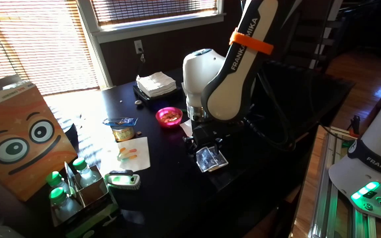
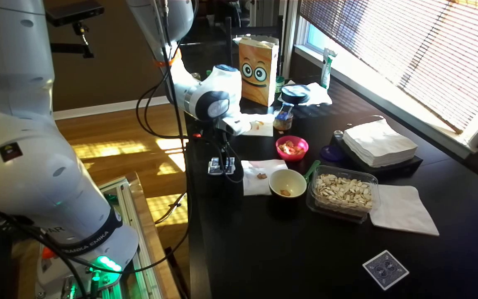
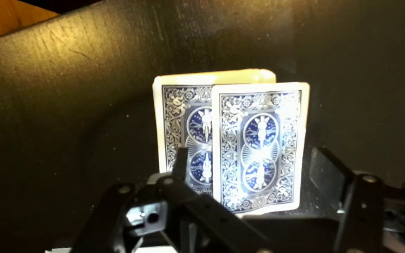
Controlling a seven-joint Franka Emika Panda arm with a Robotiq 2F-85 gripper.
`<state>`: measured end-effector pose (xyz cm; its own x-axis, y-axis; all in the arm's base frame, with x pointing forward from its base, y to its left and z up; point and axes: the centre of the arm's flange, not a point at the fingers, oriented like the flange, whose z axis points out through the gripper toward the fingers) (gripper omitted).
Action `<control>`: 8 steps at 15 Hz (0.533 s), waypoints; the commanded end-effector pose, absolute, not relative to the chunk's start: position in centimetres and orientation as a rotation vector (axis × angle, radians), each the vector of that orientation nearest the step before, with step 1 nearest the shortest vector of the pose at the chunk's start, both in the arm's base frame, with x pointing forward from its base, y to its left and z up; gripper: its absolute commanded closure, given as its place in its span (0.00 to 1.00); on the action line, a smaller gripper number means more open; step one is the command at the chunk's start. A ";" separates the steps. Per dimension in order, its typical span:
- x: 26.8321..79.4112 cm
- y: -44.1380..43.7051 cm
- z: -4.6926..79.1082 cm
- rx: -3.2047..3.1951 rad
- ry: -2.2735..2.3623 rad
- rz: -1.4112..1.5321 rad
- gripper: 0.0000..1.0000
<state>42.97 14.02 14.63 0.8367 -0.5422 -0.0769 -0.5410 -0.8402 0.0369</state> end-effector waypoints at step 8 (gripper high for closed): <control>43.1 14.2 13.5 3.034 -0.885 -0.147 0.18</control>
